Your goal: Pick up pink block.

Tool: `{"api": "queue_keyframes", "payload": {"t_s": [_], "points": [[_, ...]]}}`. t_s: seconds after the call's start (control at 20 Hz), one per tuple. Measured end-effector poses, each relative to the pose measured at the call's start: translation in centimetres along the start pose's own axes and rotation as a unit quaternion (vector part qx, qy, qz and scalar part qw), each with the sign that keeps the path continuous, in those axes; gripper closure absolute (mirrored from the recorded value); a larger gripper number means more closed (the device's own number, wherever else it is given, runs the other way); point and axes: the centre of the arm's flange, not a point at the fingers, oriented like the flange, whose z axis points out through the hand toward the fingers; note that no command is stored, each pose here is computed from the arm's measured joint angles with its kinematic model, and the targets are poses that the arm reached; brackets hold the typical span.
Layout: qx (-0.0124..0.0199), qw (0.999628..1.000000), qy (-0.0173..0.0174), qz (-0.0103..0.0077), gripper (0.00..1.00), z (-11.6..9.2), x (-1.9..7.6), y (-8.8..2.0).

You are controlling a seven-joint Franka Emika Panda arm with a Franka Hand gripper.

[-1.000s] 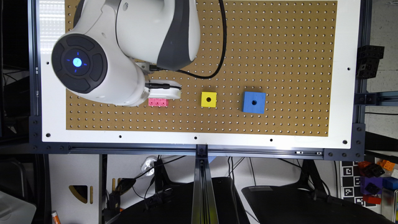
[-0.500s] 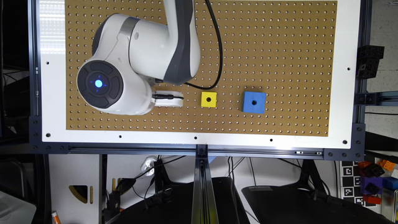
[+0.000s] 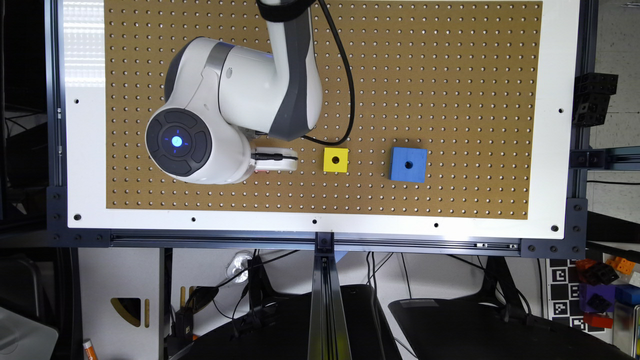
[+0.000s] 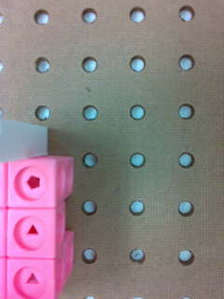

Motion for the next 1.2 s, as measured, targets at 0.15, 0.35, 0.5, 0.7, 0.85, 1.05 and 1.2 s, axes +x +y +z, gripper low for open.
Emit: {"api": "queue_keyframes", "payload": {"t_s": [0.15, 0.35, 0.5, 0.7, 0.85, 1.05, 1.2], "points": [[0.0, 1.0, 0.0, 0.0, 1.0, 0.0, 0.0, 0.0], [-0.0001, 1.0, -0.0003, 0.0001, 1.0, 0.0, 0.0, 0.0], [0.0004, 1.0, 0.0008, 0.0003, 1.0, -0.5, 0.08, 0.0], [-0.0028, 0.999994, -0.0019, -0.0001, 1.0, -3.9, 0.29, -0.1], [-0.0037, 0.99999, -0.0025, -0.0002, 1.0, -4.9, 0.3, -0.2], [-0.005, 0.999985, -0.0023, -0.0006, 1.0, -8.2, 0.31, -0.2], [-0.0041, 0.999991, 0.0006, -0.0009, 1.0, -10.3, 0.28, -0.3]]}}
